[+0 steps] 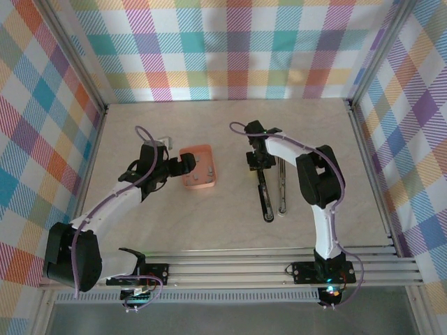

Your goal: Load the staples into the stapler

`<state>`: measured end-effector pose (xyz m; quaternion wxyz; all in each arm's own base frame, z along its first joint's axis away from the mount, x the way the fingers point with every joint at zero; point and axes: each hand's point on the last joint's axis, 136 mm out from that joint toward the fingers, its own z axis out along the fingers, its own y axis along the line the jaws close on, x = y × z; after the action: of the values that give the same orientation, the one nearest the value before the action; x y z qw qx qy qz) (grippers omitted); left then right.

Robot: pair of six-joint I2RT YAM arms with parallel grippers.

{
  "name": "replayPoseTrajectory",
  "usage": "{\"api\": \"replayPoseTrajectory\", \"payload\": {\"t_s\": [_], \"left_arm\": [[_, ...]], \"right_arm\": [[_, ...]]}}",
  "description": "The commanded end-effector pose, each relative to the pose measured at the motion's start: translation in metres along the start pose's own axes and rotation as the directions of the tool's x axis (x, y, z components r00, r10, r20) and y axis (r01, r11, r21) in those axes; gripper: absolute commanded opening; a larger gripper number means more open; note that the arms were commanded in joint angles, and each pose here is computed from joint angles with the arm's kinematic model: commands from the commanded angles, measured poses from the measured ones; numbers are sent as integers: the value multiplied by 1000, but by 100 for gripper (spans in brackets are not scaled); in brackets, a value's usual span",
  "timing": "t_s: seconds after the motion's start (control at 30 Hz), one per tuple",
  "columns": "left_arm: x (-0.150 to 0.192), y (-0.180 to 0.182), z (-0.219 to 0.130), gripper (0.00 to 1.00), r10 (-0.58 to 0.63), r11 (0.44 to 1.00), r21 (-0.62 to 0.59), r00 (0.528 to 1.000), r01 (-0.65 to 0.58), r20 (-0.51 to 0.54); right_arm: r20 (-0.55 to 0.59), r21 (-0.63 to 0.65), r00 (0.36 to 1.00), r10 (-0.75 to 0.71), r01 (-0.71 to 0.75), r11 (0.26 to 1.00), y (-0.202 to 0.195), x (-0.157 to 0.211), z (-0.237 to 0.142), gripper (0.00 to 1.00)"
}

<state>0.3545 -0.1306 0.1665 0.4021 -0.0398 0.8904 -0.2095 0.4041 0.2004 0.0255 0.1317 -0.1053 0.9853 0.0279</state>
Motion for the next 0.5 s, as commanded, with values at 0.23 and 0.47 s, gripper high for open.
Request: {"api": "replayPoseTrajectory", "payload": {"t_s": [0.23,0.47], "left_arm": [[-11,-57,-45,82,407,862,265,902,-431,144],[30,-87,-74,67,675,577,480,717,-661,175]], "right_arm": [[413,-301,860,-301,441,846,88,-9,-86,23],[670,-296,569,-476,793,532,146,31,-134,21]]}}
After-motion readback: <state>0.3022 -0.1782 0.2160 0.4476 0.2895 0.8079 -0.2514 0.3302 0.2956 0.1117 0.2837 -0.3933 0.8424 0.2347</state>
